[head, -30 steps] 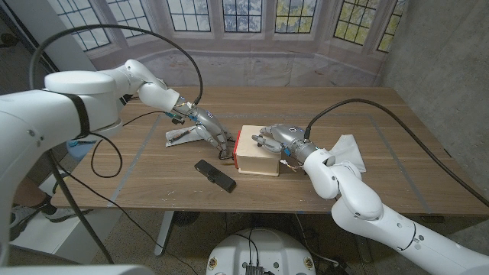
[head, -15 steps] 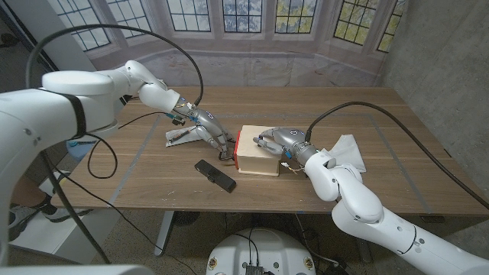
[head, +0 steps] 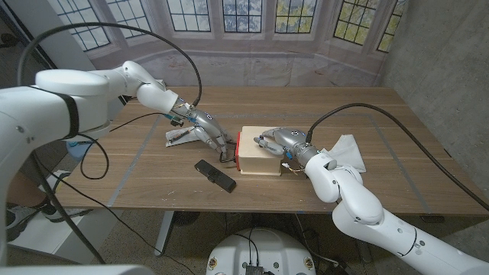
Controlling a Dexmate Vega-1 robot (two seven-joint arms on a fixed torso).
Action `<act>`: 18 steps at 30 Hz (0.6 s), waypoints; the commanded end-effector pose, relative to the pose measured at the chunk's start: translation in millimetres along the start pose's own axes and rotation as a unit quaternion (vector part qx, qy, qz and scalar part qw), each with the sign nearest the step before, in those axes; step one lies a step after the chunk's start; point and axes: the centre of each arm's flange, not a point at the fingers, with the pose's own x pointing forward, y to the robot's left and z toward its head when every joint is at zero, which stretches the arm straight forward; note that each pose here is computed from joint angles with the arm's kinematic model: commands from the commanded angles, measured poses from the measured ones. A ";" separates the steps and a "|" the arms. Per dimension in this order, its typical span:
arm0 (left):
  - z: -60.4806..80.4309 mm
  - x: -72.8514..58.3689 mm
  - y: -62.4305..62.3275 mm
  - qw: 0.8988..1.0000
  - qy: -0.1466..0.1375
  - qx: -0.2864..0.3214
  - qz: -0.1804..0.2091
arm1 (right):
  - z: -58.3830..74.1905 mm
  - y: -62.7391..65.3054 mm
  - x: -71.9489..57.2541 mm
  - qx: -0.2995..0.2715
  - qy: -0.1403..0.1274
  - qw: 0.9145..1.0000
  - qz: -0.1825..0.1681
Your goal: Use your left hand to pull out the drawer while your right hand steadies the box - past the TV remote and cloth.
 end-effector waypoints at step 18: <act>5.5 -6.3 -8.3 1.000 -0.008 -0.013 0.002 | -5.6 6.3 8.2 -0.004 0.021 1.000 0.018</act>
